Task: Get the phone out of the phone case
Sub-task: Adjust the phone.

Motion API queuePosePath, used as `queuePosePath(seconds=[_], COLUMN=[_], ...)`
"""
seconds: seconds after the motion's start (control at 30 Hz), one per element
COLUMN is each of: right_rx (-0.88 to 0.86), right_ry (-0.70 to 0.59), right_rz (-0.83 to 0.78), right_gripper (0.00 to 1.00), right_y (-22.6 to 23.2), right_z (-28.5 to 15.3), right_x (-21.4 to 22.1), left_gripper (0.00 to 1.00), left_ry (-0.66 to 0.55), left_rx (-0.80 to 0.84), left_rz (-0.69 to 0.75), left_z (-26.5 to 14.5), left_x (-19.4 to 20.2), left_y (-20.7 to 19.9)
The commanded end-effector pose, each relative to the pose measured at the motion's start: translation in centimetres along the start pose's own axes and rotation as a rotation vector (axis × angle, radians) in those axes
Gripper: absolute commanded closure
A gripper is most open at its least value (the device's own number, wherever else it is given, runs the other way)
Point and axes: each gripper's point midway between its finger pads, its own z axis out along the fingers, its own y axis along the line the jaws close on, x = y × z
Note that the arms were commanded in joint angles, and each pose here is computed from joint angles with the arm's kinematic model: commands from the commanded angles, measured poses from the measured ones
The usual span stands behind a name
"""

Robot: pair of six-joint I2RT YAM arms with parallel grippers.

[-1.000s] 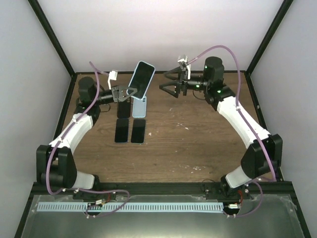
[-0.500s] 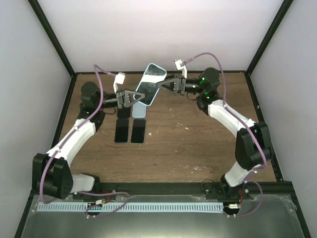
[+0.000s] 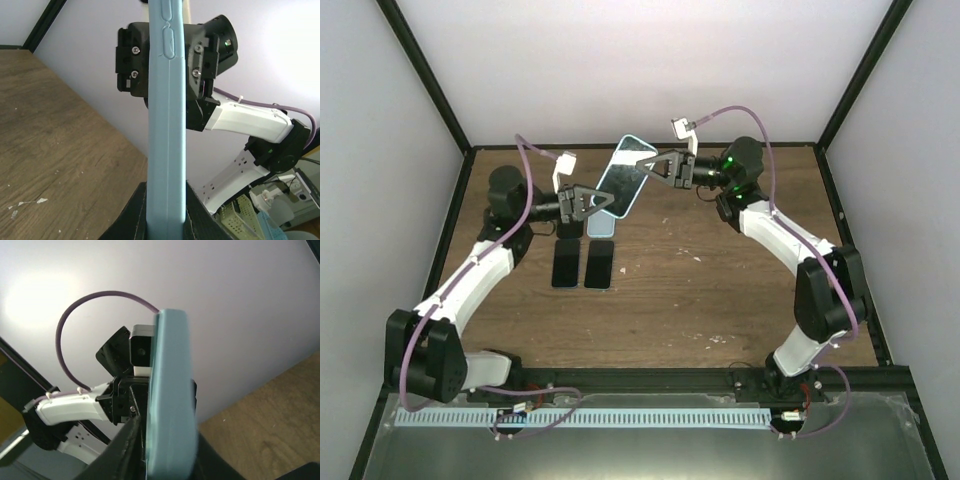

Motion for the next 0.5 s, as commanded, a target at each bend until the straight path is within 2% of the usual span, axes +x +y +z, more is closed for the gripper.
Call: queuePosePath(seconds=[0.0, 0.2, 0.47], right_rx=[-0.014, -0.018, -0.063], right_ry=[-0.016, -0.009, 0.04], right_rz=[-0.047, -0.064, -0.083], right_gripper=[0.85, 0.99, 0.99], right_y=[1.2, 1.5, 3.1], right_z=[0.2, -1.3, -2.0], right_x=[-1.5, -1.6, -0.4], left_gripper=[0.95, 0.75, 0.59], left_ry=[0.004, 0.053, 0.096], left_rx=[-0.002, -0.049, -0.064], left_rz=[0.089, 0.064, 0.069], left_z=[-0.2, -1.5, -3.9], left_x=[0.0, 0.8, 2.5], left_y=[-0.9, 0.3, 0.9])
